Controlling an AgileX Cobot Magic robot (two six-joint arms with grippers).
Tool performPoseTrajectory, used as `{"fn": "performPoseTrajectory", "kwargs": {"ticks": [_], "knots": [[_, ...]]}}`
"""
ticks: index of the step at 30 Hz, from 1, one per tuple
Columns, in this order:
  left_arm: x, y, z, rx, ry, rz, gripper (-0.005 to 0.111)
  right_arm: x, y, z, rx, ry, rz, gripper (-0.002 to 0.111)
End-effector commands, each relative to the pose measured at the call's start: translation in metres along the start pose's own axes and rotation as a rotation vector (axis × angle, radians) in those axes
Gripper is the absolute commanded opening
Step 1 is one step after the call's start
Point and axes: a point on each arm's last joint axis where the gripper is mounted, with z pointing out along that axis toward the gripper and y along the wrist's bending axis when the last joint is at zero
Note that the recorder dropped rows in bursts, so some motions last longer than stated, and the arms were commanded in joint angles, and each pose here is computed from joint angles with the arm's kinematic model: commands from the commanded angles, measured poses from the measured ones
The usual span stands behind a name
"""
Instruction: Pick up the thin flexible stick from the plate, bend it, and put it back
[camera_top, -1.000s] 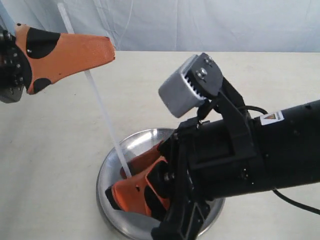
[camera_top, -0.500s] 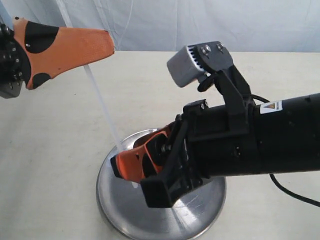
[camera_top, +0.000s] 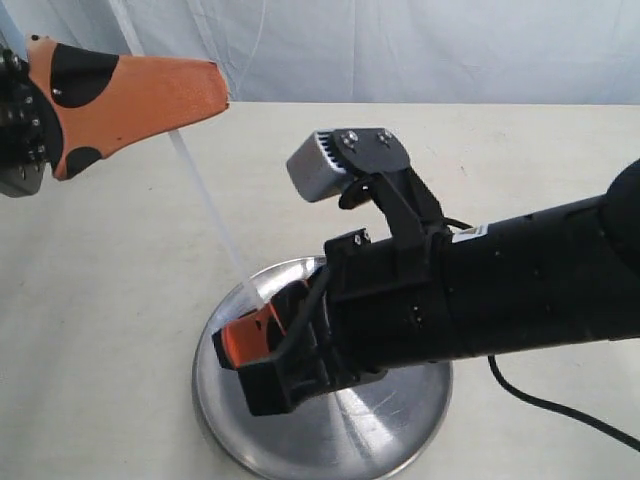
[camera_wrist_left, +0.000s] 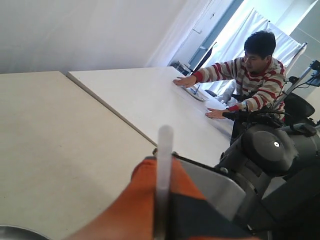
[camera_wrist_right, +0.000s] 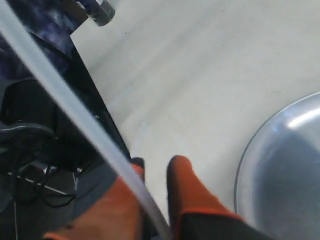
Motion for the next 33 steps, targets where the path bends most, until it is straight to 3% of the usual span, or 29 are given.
{"fn": "performPoseTrajectory", "kwargs": {"ticks": [1,8,16,22,29,33], "knots": [[-0.001,-0.003,0.000,0.019,0.007,0.004,0.000,-0.002,0.003,-0.006,-0.001,-0.030,-0.038,0.000],[0.008,0.001,0.000,-0.016,0.099,0.073,0.000,-0.007,0.023,-0.036,-0.061,-0.112,-0.112,-0.001],[0.022,-0.012,0.017,-0.010,0.160,0.118,0.000,-0.001,0.054,-0.078,-0.197,-0.168,-0.209,-0.001],[0.042,-0.025,0.037,0.065,0.246,0.092,0.000,-0.007,0.052,-0.095,-0.092,-0.297,-0.246,-0.001],[0.028,-0.051,0.042,0.217,0.162,0.082,0.000,0.008,0.022,-0.070,0.100,-0.076,-0.148,-0.001],[0.015,-0.052,0.045,0.181,0.115,0.145,0.000,0.018,0.021,-0.055,0.032,0.076,-0.124,-0.001]]}}
